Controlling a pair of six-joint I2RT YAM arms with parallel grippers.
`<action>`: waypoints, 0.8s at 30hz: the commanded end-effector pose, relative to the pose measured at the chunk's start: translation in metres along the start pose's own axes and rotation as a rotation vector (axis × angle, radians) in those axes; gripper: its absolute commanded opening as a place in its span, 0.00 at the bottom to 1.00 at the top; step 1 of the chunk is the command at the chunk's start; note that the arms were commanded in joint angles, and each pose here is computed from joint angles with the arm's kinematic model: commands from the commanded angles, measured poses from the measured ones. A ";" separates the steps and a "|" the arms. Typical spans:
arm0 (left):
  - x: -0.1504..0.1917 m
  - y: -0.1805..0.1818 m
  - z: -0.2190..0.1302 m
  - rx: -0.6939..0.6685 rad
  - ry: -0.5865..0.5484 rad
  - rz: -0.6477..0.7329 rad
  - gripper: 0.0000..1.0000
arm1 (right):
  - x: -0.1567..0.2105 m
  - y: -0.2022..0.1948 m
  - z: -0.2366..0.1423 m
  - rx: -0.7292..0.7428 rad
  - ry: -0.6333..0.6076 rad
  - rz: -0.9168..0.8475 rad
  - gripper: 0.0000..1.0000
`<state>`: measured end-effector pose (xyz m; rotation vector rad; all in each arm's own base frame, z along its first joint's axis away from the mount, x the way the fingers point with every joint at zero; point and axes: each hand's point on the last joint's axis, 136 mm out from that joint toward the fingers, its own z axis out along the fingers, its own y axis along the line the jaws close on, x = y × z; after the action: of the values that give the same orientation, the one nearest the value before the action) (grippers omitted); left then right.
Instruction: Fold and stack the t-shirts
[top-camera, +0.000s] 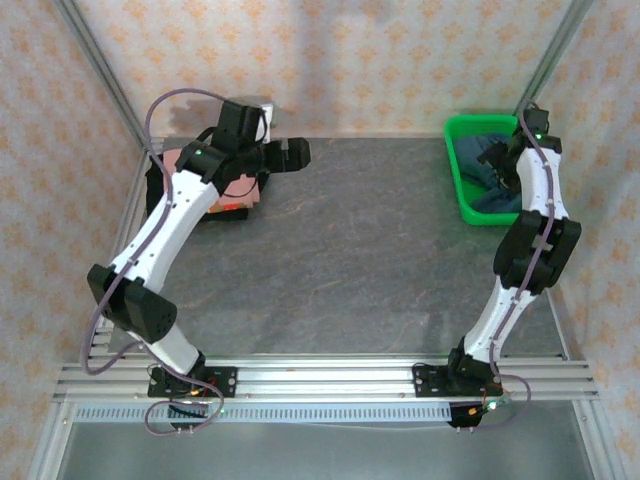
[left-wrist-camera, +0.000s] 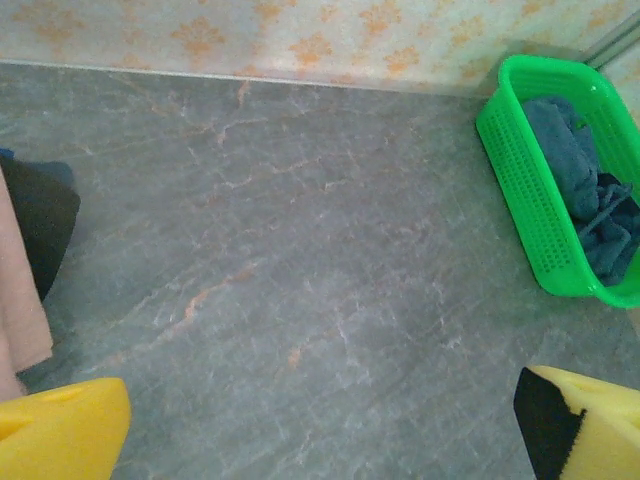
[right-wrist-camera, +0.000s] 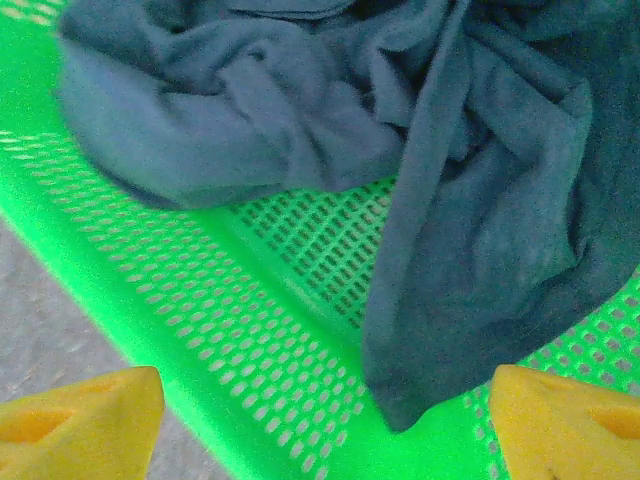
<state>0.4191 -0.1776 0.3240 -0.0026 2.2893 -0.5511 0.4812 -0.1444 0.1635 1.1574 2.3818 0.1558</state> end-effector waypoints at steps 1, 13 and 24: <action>0.008 -0.004 -0.027 0.029 -0.015 0.022 1.00 | -0.010 -0.010 0.025 0.048 -0.021 0.038 0.84; 0.030 0.024 -0.060 -0.097 -0.013 0.026 1.00 | 0.000 -0.025 0.090 0.103 0.012 0.121 0.64; 0.026 0.057 -0.064 -0.164 -0.048 -0.043 1.00 | -0.011 0.006 0.062 -0.070 -0.043 0.238 0.00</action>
<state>0.3696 -0.1217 0.3194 -0.1049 2.3110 -0.4177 0.5081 -0.1592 0.0629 1.4230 2.3288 0.1790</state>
